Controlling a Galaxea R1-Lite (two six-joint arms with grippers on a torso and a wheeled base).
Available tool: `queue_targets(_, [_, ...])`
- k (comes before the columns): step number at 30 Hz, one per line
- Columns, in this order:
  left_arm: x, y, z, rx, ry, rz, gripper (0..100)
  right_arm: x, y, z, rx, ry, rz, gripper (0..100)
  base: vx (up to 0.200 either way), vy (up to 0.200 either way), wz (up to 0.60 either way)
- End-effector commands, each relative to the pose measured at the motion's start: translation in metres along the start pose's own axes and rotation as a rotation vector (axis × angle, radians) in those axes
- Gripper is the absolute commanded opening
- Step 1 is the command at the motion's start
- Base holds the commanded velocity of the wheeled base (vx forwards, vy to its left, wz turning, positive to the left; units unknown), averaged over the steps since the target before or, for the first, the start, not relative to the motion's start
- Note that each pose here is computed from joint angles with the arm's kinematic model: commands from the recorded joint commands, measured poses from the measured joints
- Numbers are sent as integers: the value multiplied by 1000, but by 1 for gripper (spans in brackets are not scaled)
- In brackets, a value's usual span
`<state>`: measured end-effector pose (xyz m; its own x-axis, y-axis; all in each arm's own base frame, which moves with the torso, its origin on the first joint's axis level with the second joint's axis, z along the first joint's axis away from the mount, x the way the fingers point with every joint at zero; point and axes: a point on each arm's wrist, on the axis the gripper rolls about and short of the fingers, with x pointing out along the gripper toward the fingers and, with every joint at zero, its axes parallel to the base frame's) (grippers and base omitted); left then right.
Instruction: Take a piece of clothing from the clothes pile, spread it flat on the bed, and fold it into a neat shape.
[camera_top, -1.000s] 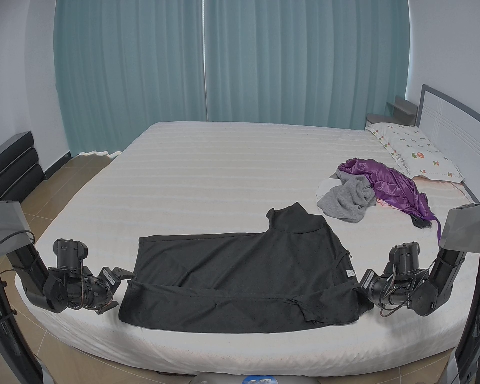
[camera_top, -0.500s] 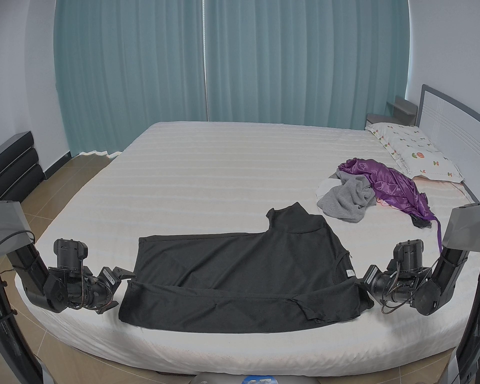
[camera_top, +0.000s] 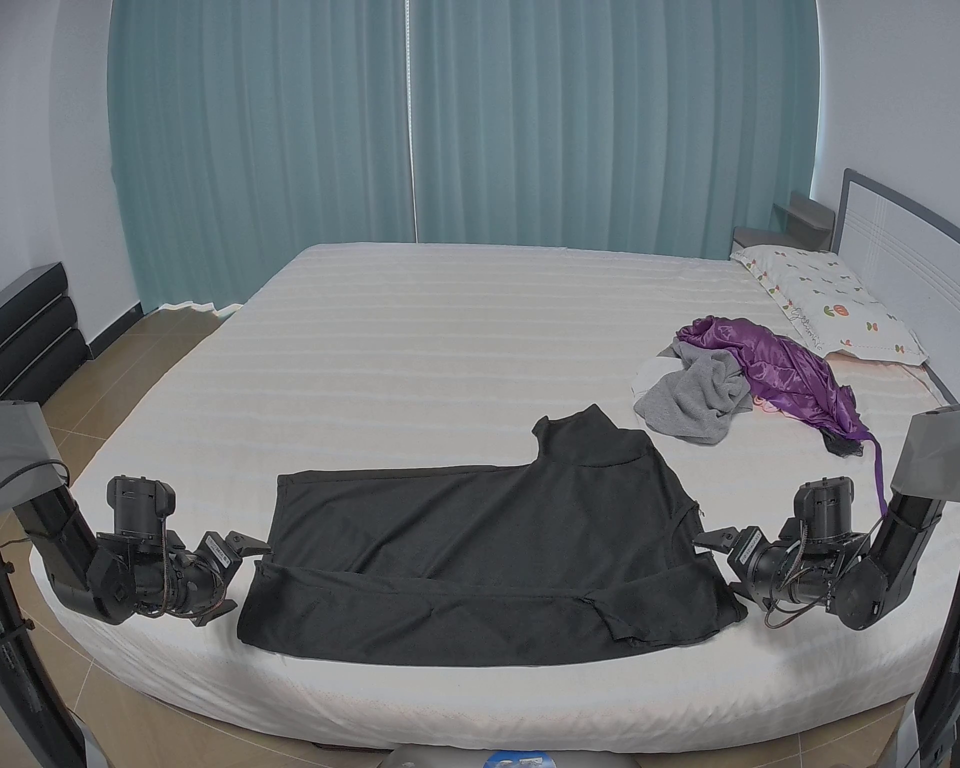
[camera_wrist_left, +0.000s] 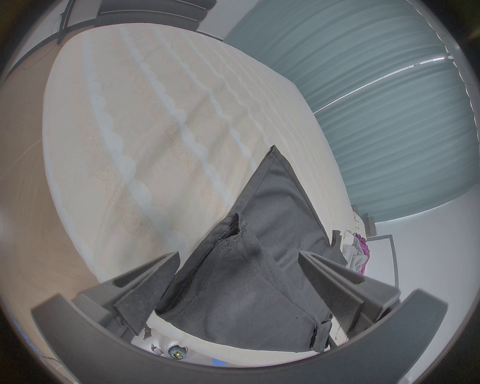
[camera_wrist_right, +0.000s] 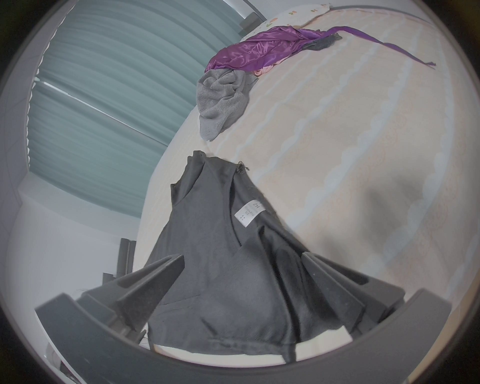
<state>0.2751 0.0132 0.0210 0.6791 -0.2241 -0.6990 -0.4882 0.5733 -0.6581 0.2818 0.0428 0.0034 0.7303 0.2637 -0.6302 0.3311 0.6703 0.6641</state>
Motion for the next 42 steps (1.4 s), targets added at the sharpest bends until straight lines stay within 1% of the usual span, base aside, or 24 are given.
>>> queue_targets(1, [-2, -1, 0, -2, -4, -4, 100, -15, 4, 5, 32, -9, 42, 100, 0, 0, 0])
queue_targets(4, [-2, 0, 0, -4, -1, -3, 100, -20, 4, 8, 58, -11, 55, 100, 0, 0, 0])
queue_targets(5, [-2, 0, -1, -5, 0, -2, 100, -21, 2, 10, 75, -14, 51, 100, 0, 0, 0])
queue_targets(8, [-1, -1, -2, -3, 2, -2, 100, -21, -1, 12, 91, -21, 44, 100, 0, 0, 0])
queue_targets(20, [-2, 0, -2, -2, 5, -3, 100, -20, -4, 9, 93, -8, 32, 100, 0, 0, 0])
queue_targets(23, [-2, 0, -2, -2, 5, -1, 100, -21, -4, 7, 91, -3, 30, 100, 200, 0, 0])
queue_targets(33, [-2, -3, 0, 12, -5, -10, 100, -22, -3, 5, 82, 4, 29, 100, 0, 0, 0])
queue_targets(38, [-9, -13, 5, 27, -39, -51, 100, -22, -3, 5, 84, 4, 29, 100, 0, 0, 0])
queue_targets(42, [-9, -23, 14, 40, -78, -82, 100, -21, -4, 5, 89, 15, 35, 100, 0, 0, 0])
